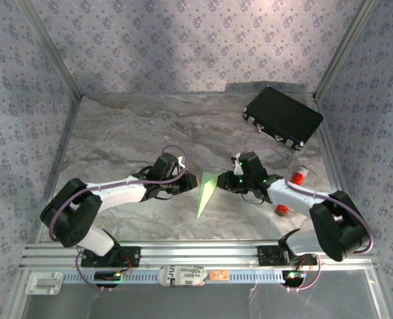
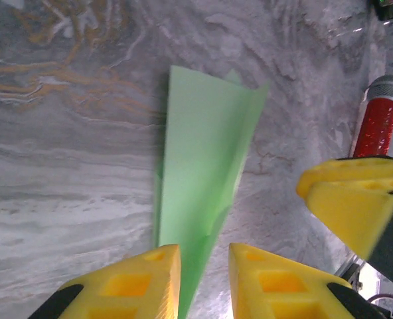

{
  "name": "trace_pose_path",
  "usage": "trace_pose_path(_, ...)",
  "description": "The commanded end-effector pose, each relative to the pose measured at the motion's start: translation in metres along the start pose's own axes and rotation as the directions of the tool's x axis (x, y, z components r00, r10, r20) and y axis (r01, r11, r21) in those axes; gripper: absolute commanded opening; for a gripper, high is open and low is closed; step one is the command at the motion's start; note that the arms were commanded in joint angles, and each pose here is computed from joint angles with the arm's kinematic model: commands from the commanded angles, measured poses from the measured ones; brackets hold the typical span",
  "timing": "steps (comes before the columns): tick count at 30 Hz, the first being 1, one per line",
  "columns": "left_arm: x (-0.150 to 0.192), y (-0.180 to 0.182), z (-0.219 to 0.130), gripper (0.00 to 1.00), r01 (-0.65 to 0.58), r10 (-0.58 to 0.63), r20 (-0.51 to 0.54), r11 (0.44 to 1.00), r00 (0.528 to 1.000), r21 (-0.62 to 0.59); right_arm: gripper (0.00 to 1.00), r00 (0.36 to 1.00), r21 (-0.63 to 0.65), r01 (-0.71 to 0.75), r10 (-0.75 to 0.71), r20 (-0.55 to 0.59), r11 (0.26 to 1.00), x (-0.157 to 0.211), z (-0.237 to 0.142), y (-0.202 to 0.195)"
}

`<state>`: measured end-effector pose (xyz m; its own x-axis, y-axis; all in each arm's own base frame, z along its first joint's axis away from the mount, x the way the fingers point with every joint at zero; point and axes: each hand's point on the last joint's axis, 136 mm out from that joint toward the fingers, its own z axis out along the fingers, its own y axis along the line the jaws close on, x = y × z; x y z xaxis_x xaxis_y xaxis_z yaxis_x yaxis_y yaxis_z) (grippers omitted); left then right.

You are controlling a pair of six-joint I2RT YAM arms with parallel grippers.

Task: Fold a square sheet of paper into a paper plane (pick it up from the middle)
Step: Move a paper plane to the center of the table.

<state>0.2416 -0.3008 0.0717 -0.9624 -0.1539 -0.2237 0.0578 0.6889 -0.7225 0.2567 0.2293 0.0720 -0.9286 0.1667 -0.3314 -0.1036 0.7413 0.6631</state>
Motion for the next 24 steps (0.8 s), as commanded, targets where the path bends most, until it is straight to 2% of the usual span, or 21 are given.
trace_pose_path(1, 0.024, 0.005, 0.009, 0.24, -0.010, 0.014, -0.129, 1.000, 0.992, 0.028, 0.24, 0.999, 0.039, -0.039, 0.040, -0.025, 0.998, 0.012, 0.004, -0.012)
trace_pose_path(7, 0.031, 0.010, 0.021, 0.20, 0.013, -0.008, -0.184, 1.000, 0.983, 0.023, 0.24, 0.996, 0.013, -0.042, 0.043, -0.080, 0.999, 0.023, 0.014, -0.006)
trace_pose_path(13, 0.037, 0.019, 0.023, 0.24, 0.012, -0.015, -0.213, 1.000, 0.977, -0.014, 0.24, 0.993, 0.009, -0.051, 0.051, -0.108, 0.999, 0.032, 0.021, -0.007)
trace_pose_path(24, 0.048, 0.015, 0.032, 0.25, 0.012, -0.006, -0.276, 1.000, 0.961, 0.019, 0.21, 0.987, -0.013, -0.054, 0.052, -0.155, 0.998, 0.044, 0.030, -0.005)
